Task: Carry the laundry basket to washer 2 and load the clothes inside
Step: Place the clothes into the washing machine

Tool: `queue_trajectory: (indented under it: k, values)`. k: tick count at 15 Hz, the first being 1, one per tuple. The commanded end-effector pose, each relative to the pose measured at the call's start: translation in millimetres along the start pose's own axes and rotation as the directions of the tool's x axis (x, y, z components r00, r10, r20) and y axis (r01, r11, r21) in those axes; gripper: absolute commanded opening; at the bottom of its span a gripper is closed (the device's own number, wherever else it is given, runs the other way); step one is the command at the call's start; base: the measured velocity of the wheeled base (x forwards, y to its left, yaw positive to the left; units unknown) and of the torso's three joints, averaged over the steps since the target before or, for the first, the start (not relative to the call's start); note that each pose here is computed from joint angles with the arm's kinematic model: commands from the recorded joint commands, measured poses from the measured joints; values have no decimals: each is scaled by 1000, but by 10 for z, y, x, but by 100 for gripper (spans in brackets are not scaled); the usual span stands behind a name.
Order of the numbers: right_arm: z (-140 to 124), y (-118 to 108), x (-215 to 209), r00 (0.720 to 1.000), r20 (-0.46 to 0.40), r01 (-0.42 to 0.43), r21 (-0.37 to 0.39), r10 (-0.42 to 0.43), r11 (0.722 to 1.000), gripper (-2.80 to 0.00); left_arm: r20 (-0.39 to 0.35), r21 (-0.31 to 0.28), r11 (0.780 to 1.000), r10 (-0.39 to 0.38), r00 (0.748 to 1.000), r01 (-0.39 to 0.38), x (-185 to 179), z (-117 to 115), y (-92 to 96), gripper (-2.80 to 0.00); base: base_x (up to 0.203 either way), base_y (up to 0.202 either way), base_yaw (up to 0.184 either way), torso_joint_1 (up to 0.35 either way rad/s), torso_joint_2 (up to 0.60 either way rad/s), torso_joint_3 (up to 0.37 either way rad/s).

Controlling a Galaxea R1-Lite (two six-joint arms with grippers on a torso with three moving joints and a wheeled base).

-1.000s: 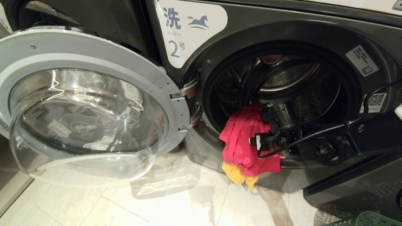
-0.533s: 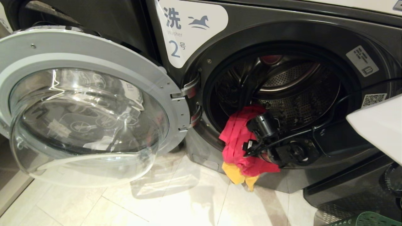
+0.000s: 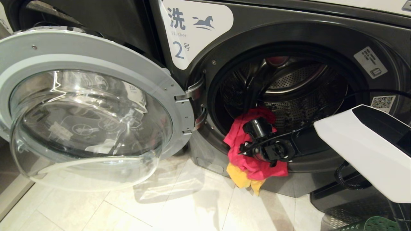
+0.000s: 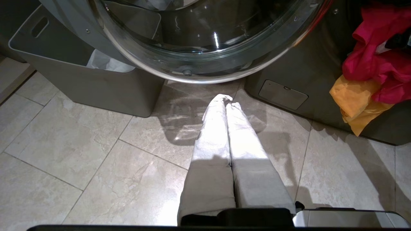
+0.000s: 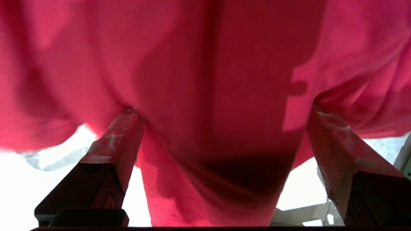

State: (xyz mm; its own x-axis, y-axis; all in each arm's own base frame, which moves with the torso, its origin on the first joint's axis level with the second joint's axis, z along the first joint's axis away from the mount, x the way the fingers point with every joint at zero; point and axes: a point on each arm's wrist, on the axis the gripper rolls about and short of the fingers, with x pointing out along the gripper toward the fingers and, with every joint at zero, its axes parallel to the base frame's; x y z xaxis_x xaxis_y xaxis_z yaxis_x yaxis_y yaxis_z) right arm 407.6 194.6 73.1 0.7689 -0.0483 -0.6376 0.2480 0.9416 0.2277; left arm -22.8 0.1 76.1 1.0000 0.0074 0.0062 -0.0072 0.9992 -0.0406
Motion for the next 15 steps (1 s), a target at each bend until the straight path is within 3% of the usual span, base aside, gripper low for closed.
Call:
queue_trajectory:
  k: [1,7,8,9,15]
  values:
    - [-101,-30,188,999,-24,26,-3,-26,1000,0,0,-1,1000,0,1000,0,0,0,0,-280,0,0,0,0,0,0]
    - [57,-173,359,999,-42,-3,45,5,999,0,0,-1,1000,1,1000,-1,0,0,0,-280,0,0,0,0,0,0]
    - [71,-171,364,999,-41,-8,48,10,999,-189,0,-1,1000,1,1000,-1,0,0,0,-280,0,0,0,0,0,0]
    - [74,-173,365,999,-42,-9,47,11,999,-280,0,-1,1000,1,1000,-1,0,0,0,-280,0,0,0,0,0,0]
    - [160,-168,295,1000,-20,-20,58,21,998,-280,0,-1,1000,2,1000,-2,0,0,0,-280,0,0,0,0,0,0]
